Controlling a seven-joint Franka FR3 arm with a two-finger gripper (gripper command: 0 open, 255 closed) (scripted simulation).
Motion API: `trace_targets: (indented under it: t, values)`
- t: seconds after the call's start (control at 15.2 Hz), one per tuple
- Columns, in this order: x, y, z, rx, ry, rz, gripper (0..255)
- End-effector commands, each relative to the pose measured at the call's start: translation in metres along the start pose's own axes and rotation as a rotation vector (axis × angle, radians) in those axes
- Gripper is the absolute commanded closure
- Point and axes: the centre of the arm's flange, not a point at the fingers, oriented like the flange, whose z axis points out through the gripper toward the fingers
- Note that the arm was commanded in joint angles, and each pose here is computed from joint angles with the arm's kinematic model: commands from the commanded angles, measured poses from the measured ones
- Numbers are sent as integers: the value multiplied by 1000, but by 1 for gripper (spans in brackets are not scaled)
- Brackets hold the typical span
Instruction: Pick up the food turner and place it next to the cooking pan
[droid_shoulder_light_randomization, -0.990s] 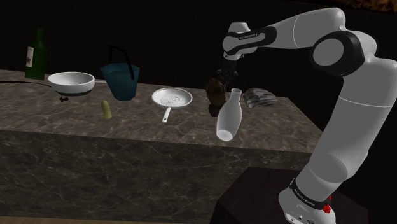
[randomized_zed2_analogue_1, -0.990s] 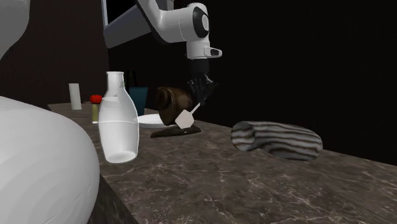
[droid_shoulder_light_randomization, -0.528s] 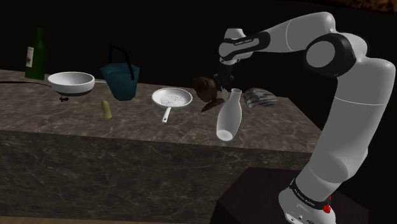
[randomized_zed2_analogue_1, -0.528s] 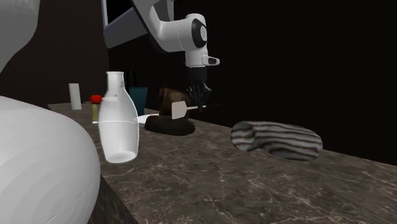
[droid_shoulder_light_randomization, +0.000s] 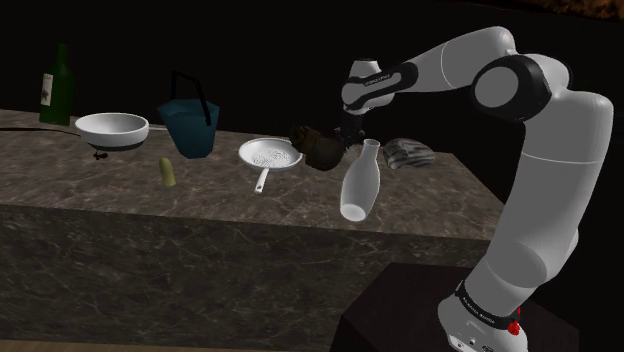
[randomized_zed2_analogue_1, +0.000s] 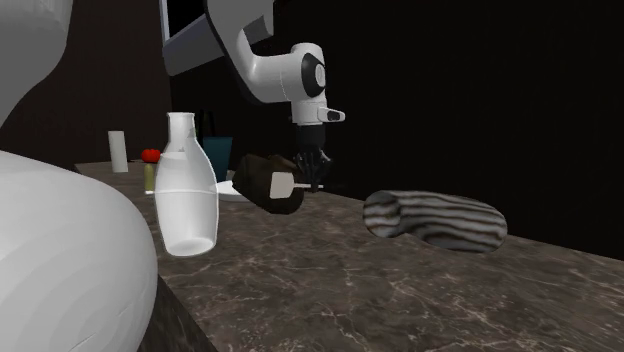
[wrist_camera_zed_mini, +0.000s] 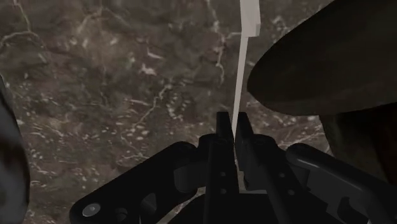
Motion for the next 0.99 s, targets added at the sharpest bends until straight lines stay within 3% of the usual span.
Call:
trace_targets:
  t: [0.0, 0.46, 0.92]
  values:
    - [-1, -2, 10, 0, 1, 0, 255]
    - [-3, -2, 46, 0, 1, 0, 255]
    - [-3, -2, 46, 0, 1, 0, 255]
